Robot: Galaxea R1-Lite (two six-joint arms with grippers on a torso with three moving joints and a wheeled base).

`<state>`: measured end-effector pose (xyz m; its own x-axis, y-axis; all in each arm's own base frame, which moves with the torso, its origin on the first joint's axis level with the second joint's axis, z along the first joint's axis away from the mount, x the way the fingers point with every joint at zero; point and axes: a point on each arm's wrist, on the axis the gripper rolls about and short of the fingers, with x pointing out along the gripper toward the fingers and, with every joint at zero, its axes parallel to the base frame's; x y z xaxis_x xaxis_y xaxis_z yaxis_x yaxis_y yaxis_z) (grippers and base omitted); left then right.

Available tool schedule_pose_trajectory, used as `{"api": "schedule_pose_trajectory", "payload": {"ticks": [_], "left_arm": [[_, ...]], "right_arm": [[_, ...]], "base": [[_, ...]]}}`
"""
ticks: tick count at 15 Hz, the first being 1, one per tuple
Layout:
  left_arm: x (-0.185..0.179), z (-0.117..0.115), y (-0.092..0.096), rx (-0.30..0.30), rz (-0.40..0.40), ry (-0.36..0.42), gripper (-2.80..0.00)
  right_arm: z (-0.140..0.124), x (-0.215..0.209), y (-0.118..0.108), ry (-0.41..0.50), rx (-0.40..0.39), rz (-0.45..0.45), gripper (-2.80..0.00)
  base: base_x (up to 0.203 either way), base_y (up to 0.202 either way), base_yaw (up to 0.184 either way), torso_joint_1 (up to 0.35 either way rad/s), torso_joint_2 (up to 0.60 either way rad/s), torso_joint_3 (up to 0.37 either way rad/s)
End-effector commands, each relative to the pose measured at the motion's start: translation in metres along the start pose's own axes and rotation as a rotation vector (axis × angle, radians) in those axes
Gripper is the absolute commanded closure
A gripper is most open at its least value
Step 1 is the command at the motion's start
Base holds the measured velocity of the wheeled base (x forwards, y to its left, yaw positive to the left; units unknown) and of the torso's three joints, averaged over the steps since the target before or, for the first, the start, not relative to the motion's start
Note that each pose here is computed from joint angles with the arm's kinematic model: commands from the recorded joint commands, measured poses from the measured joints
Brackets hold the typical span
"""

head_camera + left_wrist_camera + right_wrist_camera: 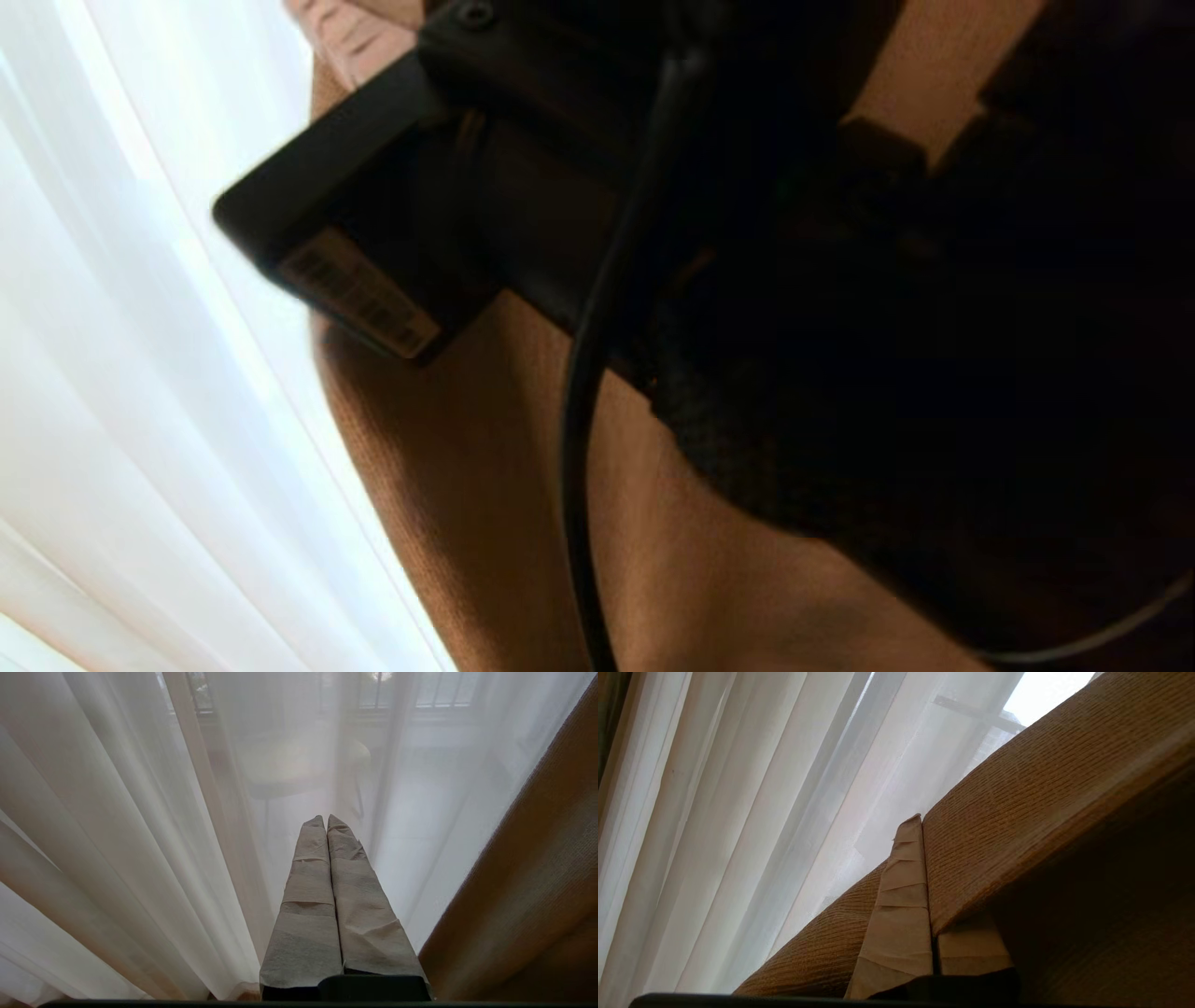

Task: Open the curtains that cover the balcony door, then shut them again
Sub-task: Close the outer curtains on both sides

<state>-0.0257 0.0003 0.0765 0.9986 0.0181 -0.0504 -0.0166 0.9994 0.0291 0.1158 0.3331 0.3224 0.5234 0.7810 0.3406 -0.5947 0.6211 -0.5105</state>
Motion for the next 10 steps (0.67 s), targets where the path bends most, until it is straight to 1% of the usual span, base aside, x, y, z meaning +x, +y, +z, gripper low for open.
{"api": "schedule_pose_trajectory", "payload": {"ticks": [1,7,10], "left_arm": [[0.000,0.000,0.000,-0.001,0.001,0.000,0.00],[0.000,0.000,0.000,0.001,0.000,0.000,0.00],[0.000,0.000,0.000,0.001,0.002,0.000,0.00]], "right_arm": [[-0.006,0.004,0.014,0.010,-0.007,0.025,0.00],[-0.007,0.005,0.028,-0.001,-0.043,0.047,0.00],[-0.007,0.006,0.029,-0.003,-0.046,0.048,0.00]], "base": [[0.000,0.000,0.000,0.000,0.00,0.000],[0.000,0.000,0.000,0.000,0.00,0.000],[0.000,0.000,0.000,0.000,0.00,0.000]]}}
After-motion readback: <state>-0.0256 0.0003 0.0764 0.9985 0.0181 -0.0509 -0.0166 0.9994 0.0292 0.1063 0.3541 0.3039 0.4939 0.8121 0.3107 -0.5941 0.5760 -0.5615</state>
